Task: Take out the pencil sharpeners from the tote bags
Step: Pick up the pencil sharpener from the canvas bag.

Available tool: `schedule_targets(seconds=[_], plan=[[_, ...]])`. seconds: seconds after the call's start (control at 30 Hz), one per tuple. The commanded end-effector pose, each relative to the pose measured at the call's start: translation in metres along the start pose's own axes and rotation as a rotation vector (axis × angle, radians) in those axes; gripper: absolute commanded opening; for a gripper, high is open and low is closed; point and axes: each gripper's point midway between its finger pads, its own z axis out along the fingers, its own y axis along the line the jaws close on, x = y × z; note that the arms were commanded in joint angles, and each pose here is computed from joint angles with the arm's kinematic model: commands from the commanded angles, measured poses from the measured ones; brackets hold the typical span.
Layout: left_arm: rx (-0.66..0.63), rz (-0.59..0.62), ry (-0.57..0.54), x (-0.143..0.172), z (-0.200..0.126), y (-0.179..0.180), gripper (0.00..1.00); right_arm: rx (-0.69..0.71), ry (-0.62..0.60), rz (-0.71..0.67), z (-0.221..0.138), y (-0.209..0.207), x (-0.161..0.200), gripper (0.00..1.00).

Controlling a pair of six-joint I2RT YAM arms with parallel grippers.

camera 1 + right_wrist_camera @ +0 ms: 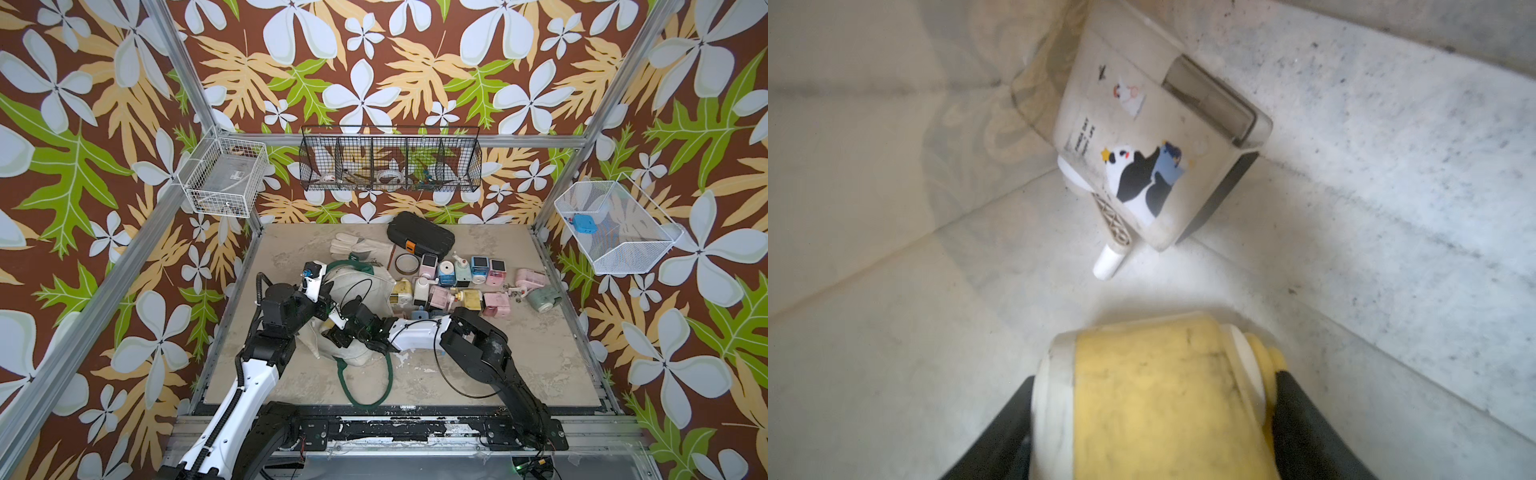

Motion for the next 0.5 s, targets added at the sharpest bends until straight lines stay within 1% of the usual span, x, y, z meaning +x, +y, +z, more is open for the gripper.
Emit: schedule_targets(seconds=[0.0, 0.47], plan=[[0.018, 0.008, -0.019, -0.005, 0.0, -0.003, 0.0, -0.002, 0.042, 0.014, -0.01, 0.001, 0.01, 0.59], [0.012, 0.006, -0.01, -0.003, 0.001, -0.002, 0.0, -0.026, -0.066, 0.07, -0.076, 0.005, -0.014, 0.55]])
